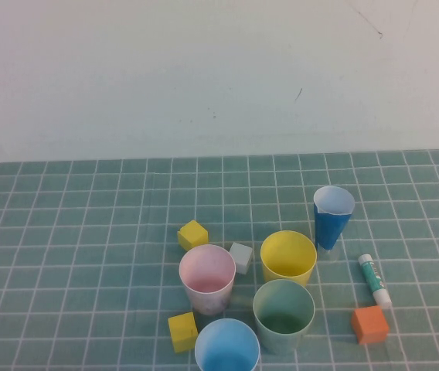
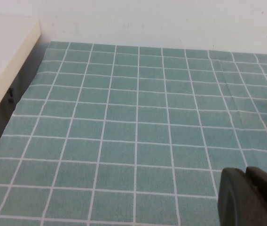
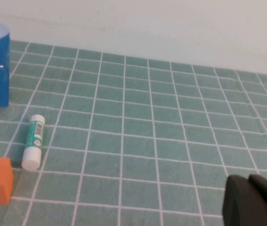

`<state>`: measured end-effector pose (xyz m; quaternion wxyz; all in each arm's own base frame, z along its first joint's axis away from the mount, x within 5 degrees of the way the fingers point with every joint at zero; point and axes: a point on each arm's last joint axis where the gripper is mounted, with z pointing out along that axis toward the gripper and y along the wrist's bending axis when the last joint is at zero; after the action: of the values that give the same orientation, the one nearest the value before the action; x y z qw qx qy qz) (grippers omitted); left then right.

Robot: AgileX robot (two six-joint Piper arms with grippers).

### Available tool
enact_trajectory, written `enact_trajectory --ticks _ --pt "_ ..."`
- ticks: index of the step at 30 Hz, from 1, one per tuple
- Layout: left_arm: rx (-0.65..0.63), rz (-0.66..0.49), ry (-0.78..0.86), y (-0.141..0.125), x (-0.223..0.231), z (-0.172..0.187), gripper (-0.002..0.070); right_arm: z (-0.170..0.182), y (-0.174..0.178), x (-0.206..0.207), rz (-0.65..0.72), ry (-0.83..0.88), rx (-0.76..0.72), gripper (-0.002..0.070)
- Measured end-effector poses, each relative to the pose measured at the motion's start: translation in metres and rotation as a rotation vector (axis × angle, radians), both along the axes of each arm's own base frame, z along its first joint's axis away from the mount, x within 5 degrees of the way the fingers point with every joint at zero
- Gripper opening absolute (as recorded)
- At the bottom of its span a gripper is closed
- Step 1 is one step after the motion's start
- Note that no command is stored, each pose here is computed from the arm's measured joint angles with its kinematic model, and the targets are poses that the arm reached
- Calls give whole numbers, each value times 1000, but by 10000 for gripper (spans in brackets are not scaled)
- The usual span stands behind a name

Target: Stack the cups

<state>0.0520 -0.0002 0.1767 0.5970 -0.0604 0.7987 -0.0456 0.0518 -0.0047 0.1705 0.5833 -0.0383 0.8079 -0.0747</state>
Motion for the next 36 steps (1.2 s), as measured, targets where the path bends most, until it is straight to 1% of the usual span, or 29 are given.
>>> enact_trajectory --ticks 3,8,11,12,13,14,16,18,19,20,21,22,24,27,32,34,36 --pt "0 0 0 0 0 0 -2 0 0 0 8 3 -33 -3" --pt "0 0 0 0 0 0 -2 0 0 0 9 2 -28 -3" --pt "-12 0 -15 0 0 1 -2 0 2 0 14 -3 44 -3" --pt "-49 0 -29 -1 1 1 -2 0 4 0 15 -7 109 -3" --pt "-109 2 -50 -2 2 2 -2 0 7 0 14 -13 196 -3" --pt "-217 6 -64 -4 2 3 -2 0 10 1 12 -17 302 -3" --pt "-519 26 -101 -8 3 9 -2 2 16 1 0 -24 596 -3" --pt "-842 48 -128 -11 3 14 -2 5 22 1 -7 -28 837 -3" --pt "-955 56 -137 -11 3 16 -2 7 24 1 -7 -29 928 -3" --pt "-1028 62 -149 -11 3 18 -2 8 25 1 -8 -31 989 -3" --pt "-1066 65 -156 -11 3 19 -2 9 25 1 -9 -38 1015 -3" --pt "-1078 66 -162 -11 4 20 -2 9 25 1 -11 -40 1035 -3" --pt "-1048 62 -173 -10 4 20 -2 9 25 1 -12 -41 1027 -3" --pt "-1013 54 -178 -10 4 20 -2 9 24 1 -3 -46 946 -3" --pt "-1022 51 -179 -11 4 21 -2 7 24 1 20 -34 863 -3" --pt "-965 30 -161 -13 3 19 -2 6 25 0 43 -18 809 -3" --pt "-820 -52 -124 -19 0 27 -2 5 26 0 62 -3 768 -3"
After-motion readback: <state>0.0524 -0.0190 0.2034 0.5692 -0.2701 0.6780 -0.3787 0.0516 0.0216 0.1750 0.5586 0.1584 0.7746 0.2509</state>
